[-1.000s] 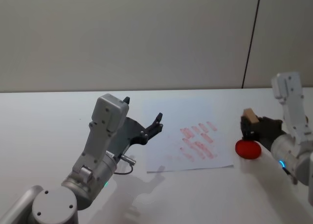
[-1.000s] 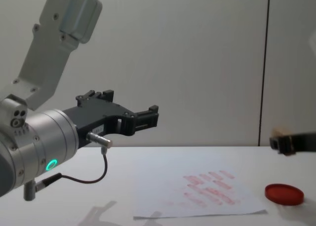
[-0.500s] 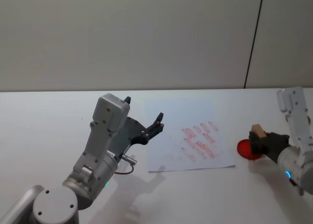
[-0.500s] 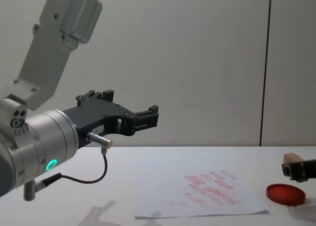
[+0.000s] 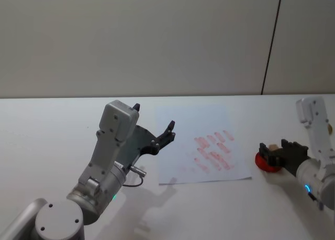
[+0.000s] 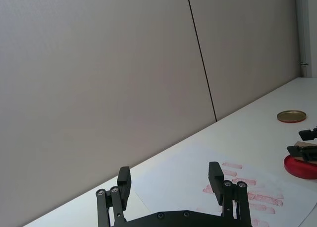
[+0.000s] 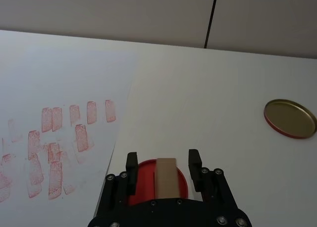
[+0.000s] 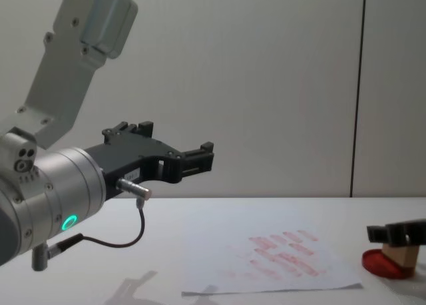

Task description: Use the one hand to pick up the stamp and affix it onto the A4 paper.

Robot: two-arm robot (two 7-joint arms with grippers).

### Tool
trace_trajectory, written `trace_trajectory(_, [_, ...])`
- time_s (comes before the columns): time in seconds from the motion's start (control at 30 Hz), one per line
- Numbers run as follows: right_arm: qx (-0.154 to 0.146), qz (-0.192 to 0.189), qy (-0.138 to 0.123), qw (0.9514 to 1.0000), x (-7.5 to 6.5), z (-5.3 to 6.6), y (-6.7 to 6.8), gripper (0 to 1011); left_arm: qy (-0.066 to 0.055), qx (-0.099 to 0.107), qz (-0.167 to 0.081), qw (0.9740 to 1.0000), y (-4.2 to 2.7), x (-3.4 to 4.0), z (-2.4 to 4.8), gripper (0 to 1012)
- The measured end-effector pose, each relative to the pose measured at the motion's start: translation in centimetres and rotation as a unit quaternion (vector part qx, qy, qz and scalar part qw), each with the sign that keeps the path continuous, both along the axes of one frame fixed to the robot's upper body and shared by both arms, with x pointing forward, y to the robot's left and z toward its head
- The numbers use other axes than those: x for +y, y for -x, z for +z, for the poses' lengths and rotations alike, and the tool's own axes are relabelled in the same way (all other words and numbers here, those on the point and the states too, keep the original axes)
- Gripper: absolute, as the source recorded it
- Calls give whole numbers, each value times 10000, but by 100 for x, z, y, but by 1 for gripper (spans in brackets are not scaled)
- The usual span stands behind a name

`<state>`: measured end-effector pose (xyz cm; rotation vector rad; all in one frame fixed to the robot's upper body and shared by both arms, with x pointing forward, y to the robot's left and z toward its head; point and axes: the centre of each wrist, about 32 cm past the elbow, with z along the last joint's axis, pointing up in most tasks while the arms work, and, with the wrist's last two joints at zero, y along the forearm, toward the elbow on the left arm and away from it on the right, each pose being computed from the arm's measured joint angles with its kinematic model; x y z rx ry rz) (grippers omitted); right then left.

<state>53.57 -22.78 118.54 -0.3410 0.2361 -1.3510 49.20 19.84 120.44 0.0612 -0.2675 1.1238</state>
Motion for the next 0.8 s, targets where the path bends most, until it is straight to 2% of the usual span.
trace_trajectory(0.13, [-100, 8, 6, 9999, -3, 10, 17, 709, 0, 0, 0, 10000, 0, 0, 0, 993])
trace_trajectory(0.47, [-686, 18, 100, 9976, -15, 131, 158, 982, 0, -1, 0, 10000, 0, 0, 0, 993])
trace_trajectory(0.8, [-1357, 12, 274, 9904, -42, 271, 365, 1001, 0, 0, 0, 10000, 0, 0, 0, 993])
